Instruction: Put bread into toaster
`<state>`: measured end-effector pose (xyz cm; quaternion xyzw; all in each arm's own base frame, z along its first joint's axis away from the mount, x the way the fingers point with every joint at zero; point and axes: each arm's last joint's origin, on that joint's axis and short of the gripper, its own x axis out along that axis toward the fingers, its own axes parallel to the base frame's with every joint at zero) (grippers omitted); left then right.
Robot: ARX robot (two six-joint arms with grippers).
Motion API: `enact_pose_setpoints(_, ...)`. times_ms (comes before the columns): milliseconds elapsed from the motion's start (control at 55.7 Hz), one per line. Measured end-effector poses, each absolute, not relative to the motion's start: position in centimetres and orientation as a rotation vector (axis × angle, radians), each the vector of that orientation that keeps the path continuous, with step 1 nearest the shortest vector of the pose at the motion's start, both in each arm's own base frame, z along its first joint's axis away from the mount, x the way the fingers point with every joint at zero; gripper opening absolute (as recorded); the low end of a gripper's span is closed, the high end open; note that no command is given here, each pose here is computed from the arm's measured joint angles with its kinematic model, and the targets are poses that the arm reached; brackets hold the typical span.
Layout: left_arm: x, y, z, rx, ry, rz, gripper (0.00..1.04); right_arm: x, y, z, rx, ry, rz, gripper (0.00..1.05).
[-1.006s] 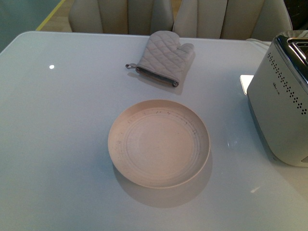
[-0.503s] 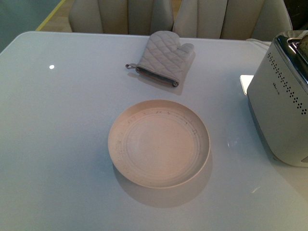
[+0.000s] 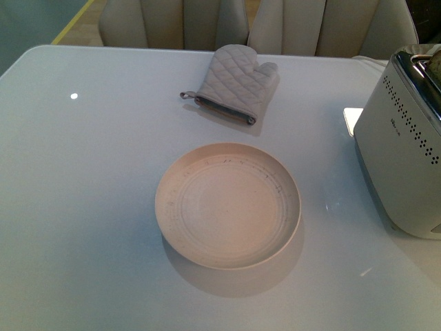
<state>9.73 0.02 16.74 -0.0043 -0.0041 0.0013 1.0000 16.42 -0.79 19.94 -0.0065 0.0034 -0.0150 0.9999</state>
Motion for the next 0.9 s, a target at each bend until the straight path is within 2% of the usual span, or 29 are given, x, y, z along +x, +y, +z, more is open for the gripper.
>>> enact_pose_setpoints(144, 9.7, 0.0, 16.7, -0.009, -0.008, 0.002, 0.97, 15.5, -0.1, 19.1, -0.011, 0.011, 0.002, 0.21)
enact_pose_setpoints(198, 9.7, 0.0, 16.7, -0.009, -0.008, 0.003, 0.97, 14.9, -0.1, 18.8, -0.011, 0.009, -0.005, 0.06)
enact_pose_setpoints(234, 9.7, 0.0, 16.7, -0.009, -0.008, 0.002, 0.97, 14.6, -0.1, 18.5, -0.01, 0.009, -0.004, 0.02)
enact_pose_setpoints(898, 9.7, 0.0, 16.7, -0.009, -0.008, 0.002, 0.97, 12.0, 0.0, 17.3, -0.007, -0.02, -0.004, 0.02)
